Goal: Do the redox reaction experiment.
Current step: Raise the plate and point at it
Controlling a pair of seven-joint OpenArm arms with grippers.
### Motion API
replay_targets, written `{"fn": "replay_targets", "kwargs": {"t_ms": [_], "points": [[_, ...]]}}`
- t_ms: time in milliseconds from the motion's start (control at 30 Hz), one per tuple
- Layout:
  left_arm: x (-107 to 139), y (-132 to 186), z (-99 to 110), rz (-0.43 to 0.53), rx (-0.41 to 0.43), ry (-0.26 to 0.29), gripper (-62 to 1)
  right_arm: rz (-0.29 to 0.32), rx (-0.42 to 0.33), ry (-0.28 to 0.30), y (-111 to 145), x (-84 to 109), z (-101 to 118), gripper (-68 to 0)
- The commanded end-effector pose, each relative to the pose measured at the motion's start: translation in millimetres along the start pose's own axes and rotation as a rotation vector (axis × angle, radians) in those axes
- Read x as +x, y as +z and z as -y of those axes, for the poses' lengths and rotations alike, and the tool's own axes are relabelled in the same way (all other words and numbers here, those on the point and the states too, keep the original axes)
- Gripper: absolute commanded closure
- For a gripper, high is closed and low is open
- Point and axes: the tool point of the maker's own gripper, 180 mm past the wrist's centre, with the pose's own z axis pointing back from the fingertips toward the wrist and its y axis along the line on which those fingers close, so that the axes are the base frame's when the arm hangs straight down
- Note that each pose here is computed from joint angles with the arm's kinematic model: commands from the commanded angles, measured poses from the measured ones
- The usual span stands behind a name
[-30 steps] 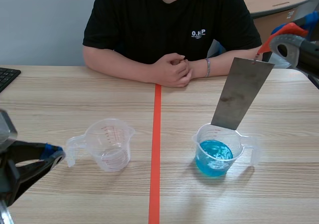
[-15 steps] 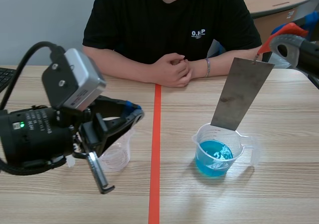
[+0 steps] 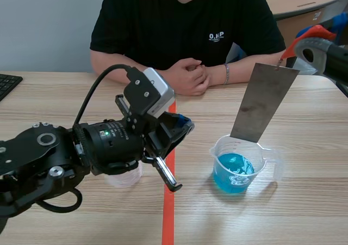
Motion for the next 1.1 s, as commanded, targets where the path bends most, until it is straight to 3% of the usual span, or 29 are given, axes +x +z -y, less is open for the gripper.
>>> {"fn": "replay_targets", "kwargs": {"t_ms": [0, 367, 1067], "points": [[12.0, -5.1, 5.9, 0.036, -0.013, -0.010, -4.0, 0.025, 0.006, 0.005, -0.3, 7.1, 1.7, -1.5], [19.2, -28.6, 20.2, 0.055, -0.042, 0.012, -4.0, 0.025, 0.005, 0.005, -0.4, 7.2, 1.8, -1.5], [17.8, -32.0, 18.9, 0.052, -0.041, -0.002, -4.0, 0.025, 0.006, 0.005, -0.4, 7.1, 1.7, -1.5]]}}
